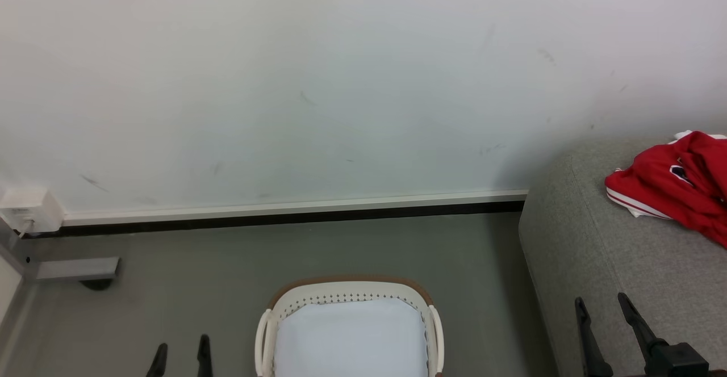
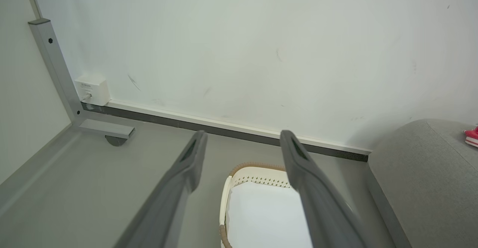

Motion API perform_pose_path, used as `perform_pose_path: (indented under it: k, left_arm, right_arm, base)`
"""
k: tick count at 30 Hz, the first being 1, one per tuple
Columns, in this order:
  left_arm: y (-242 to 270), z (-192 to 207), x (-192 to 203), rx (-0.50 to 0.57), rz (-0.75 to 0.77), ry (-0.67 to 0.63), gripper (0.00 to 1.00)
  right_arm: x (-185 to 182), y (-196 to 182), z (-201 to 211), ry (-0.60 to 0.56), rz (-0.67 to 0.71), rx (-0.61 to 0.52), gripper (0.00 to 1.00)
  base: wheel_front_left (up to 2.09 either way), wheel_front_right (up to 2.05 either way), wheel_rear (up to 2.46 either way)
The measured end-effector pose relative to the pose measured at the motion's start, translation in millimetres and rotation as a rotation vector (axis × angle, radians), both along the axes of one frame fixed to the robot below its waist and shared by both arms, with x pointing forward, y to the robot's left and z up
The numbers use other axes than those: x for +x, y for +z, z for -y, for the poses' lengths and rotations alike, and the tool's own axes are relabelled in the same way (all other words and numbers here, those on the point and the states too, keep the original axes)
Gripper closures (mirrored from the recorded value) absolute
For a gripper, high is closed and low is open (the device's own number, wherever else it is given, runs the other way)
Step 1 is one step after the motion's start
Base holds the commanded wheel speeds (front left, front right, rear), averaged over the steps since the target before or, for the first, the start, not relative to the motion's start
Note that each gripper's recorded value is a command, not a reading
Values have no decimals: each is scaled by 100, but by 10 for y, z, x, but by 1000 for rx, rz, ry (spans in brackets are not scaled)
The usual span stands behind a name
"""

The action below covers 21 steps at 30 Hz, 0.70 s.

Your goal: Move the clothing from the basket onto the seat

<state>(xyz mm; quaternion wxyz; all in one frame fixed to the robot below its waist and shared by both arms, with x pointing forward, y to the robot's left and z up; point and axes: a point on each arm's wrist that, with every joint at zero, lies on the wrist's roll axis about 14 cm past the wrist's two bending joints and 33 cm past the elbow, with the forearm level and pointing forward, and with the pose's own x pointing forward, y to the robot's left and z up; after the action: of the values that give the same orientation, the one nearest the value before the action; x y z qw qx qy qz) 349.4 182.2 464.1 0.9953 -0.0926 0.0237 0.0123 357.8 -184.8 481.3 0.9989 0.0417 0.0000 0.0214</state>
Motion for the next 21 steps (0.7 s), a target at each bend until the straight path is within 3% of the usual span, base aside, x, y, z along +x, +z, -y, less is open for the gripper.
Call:
perform_pose_path:
  k: [19,20,21]
  left_arm:
    - [-20,-47,-26,0,-6,15,0]
    - [-29,-46,-29,-1,-9,15,100]
    - [-61,-37,-40,-3,-20,13,100]
  right_arm:
    - [27,-13,-65,19,-4,4,0]
    - [24,-22,-67,19,-7,5,100]
    - [10,-58,-68,18,-18,7,100]
  base:
    - [0,0,0]
    - [0,0,0]
    - [0,0,0]
